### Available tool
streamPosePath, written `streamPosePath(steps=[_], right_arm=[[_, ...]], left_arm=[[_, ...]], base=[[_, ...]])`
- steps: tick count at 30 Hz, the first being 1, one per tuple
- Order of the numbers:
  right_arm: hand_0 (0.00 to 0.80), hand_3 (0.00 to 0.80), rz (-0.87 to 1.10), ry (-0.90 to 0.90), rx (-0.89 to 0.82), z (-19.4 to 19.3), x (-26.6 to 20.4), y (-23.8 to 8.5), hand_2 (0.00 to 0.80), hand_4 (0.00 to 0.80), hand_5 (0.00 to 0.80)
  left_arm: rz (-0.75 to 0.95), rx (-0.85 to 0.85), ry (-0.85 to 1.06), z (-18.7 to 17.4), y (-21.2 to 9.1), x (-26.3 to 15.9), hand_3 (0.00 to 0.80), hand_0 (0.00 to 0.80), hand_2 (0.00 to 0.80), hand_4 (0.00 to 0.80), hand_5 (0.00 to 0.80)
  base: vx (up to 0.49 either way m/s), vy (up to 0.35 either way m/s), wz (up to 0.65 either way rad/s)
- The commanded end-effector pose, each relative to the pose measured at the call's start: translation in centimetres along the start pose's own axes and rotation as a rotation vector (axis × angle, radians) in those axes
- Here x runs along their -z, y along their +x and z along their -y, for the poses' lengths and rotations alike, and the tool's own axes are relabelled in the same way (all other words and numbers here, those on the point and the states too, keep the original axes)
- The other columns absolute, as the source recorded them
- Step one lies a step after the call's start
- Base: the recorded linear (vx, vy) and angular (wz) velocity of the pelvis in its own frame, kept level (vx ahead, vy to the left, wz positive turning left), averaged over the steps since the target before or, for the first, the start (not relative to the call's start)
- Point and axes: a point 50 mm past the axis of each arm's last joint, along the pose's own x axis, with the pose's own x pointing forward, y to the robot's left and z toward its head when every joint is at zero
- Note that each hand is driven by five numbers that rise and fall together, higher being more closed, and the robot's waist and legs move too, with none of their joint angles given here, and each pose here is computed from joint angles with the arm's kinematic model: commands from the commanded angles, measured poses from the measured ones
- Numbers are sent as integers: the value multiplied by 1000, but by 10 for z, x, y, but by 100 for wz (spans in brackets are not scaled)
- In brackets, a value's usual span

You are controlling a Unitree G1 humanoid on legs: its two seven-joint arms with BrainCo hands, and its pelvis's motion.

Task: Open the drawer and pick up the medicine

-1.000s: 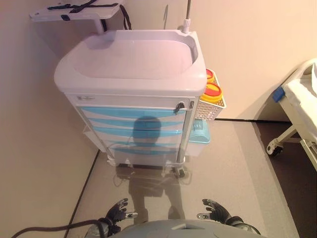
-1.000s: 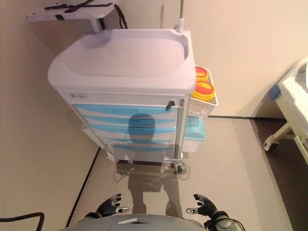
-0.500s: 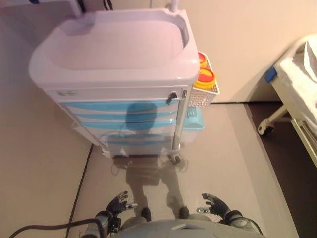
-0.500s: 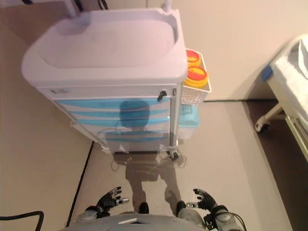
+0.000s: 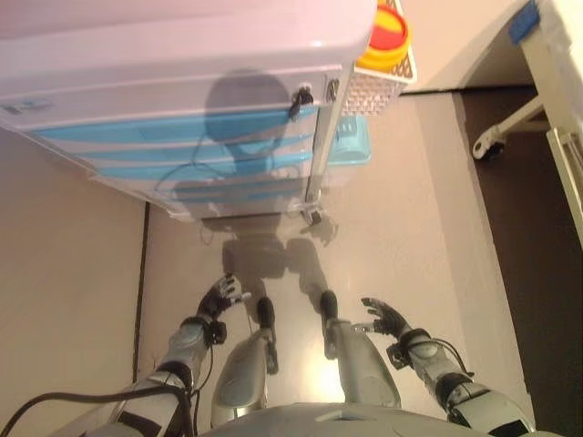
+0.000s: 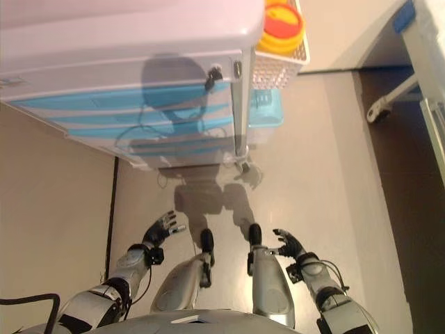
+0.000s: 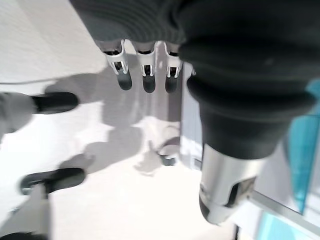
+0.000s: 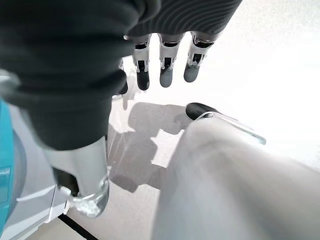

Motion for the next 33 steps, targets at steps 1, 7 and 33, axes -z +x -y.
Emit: streamPosePath(steps=[1,7,33], right_arm=[[0,0,34,-14,27,8,-3,-3,0,0,0],[0,0,75,-23,51,16,-17,0,0,0,0],[0,0,160,13,17,-3,-14,-7,0,0,0]], left_arm=[[213,18,-110,0,6,-34,0,0,0,0,0],[478,146,-310,3,15,-96,0,0,0,0,0],[1311,594,-734,-10,-22,-280,0,0,0,0,0]], base=[[-66,82,-14],[-85,69,-21],[-14,10,-6]])
